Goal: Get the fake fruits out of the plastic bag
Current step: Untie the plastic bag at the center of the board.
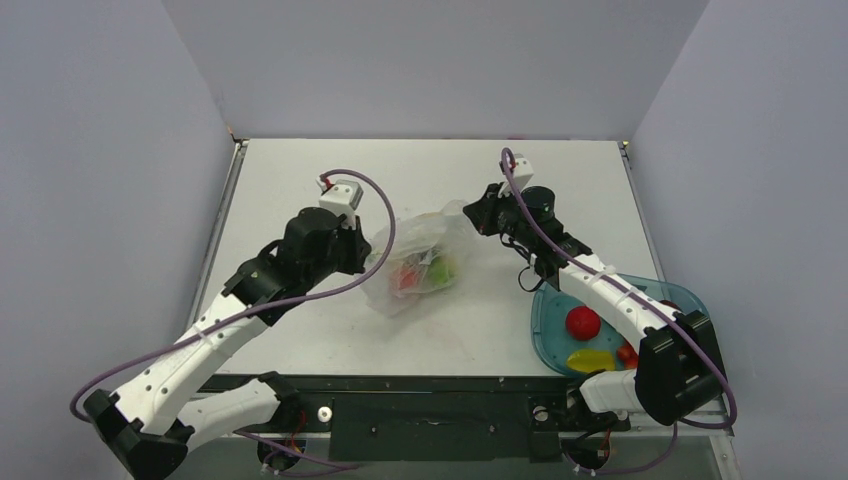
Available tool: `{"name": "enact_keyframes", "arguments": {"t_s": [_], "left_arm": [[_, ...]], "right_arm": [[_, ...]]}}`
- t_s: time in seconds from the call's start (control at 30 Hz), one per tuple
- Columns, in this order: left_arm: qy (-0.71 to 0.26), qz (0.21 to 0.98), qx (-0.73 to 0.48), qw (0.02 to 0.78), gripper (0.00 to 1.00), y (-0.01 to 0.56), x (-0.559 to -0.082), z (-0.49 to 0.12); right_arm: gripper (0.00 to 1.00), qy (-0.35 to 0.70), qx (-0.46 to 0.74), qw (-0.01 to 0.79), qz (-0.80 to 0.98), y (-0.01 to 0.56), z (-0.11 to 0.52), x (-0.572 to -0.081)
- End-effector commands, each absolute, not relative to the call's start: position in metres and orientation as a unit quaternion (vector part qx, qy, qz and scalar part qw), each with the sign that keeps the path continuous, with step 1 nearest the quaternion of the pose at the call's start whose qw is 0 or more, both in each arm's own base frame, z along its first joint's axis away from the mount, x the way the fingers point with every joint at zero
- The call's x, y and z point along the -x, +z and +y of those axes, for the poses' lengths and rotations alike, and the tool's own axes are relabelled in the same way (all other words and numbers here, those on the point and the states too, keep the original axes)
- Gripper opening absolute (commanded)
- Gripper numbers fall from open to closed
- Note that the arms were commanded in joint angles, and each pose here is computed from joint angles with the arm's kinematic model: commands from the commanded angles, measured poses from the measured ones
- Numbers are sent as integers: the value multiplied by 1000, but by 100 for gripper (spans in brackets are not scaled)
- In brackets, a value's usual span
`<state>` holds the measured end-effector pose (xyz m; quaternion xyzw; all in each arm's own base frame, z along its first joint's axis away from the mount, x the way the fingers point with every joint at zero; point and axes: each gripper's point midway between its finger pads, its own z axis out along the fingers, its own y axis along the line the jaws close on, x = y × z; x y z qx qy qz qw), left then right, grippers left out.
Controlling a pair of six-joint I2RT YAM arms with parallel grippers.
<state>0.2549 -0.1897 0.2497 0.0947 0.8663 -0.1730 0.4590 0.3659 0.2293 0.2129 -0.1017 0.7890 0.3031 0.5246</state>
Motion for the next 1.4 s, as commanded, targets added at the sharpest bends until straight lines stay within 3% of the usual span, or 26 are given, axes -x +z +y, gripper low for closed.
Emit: {"name": "enact_keyframes", "arguments": {"t_s": [0.0,0.13,0.4,0.6,1.0,1.17,1.37], "left_arm": [[-223,823,-91,513,0,282,-261,-197],[-214,815,-136,520,0,284,-268,-202],[-216,760,-193,582,0,311,-305,-218],[-232,723,-227,610,0,298,-295,-220],[-209,709,-249,626,0,300,-283,-204],[-208,703,-249,633,0,300,-280,-202],[-191,709,-242,634,0,299,-285,-196]], "right_arm": [[4,296,94,566,764,240,224,-375],[17,289,106,553,774,229,231,-371],[53,202,75,537,816,223,204,-350],[67,153,93,545,819,231,188,-318],[72,328,115,600,721,278,270,-270],[73,269,63,637,720,280,287,-274],[73,123,-16,664,737,260,277,-286]]}}
